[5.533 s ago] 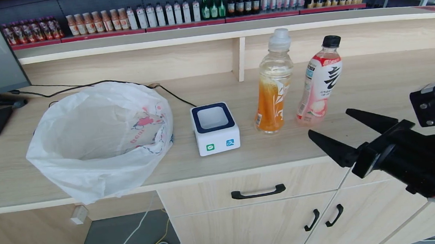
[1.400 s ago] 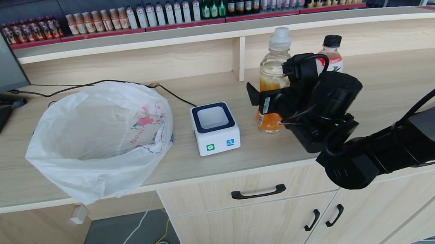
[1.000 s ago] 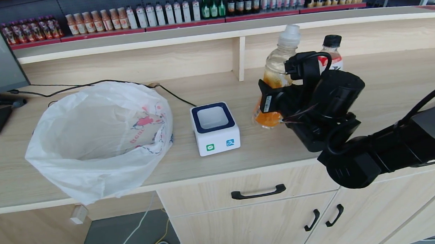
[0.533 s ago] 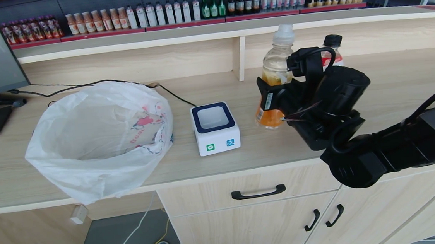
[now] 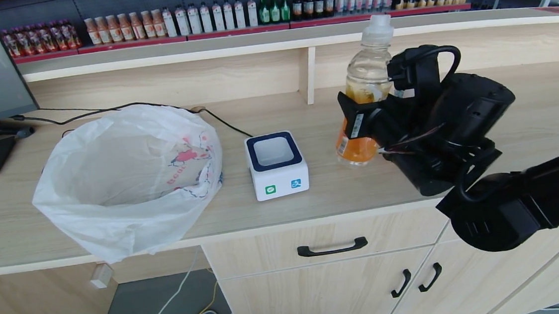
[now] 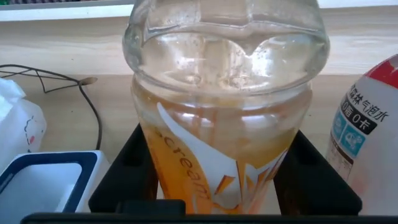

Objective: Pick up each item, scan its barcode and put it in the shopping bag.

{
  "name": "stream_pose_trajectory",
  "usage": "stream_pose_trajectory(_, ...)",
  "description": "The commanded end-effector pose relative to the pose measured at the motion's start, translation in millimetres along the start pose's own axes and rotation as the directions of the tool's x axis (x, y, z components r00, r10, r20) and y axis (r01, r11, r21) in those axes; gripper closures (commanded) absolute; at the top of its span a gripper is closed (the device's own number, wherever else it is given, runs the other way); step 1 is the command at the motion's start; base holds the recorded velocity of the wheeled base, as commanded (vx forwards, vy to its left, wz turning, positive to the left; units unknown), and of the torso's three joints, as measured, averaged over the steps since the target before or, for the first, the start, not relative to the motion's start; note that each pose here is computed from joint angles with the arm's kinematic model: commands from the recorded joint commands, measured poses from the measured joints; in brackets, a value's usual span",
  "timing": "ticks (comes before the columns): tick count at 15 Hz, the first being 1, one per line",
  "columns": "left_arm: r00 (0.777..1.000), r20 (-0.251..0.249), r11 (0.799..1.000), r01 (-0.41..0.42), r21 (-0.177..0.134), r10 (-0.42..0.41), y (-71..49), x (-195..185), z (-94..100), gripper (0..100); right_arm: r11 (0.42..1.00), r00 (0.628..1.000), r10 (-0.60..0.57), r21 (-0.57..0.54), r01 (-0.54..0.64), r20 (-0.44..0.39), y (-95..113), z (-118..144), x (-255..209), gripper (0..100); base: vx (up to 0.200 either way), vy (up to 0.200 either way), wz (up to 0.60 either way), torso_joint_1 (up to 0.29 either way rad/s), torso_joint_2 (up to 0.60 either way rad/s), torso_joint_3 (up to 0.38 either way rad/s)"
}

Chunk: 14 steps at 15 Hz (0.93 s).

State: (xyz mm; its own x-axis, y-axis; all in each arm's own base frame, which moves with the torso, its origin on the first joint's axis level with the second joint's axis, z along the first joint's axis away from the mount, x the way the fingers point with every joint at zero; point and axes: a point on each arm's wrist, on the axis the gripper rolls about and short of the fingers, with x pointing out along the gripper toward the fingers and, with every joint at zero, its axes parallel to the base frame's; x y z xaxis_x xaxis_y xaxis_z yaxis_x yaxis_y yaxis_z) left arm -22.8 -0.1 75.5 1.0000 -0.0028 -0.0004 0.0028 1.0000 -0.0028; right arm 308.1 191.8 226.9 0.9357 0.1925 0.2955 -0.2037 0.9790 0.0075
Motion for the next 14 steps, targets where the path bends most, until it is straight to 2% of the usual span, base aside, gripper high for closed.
stream_pose_trajectory(1,1.000,0.000,1.000,0.000,0.000,0.000,0.0,0,0.0,0,1.000,0.999,0.015,0.021,-0.016,0.032,0,22,-19,100,0.000,0.000,0.00,0.000,0.00,0.000)
stream_pose_trajectory(7,1.000,0.000,1.000,0.000,0.000,0.000,0.0,0,0.0,0,0.997,0.997,0.071,0.034,-0.072,0.016,-6,42,-72,100,0.000,0.000,0.00,0.000,0.00,0.000)
stream_pose_trajectory(10,1.000,0.000,1.000,0.000,0.000,0.000,0.0,0,0.0,0,0.992,0.993,0.117,0.045,-0.116,-0.023,-4,34,-99,100,0.000,0.000,0.00,0.000,0.00,0.000)
stream_pose_trajectory(14,1.000,0.000,1.000,0.000,0.000,0.000,0.0,0,0.0,0,0.982,0.985,0.168,0.090,-0.165,-0.029,0,18,-122,100,0.000,0.000,0.00,0.000,0.00,0.000)
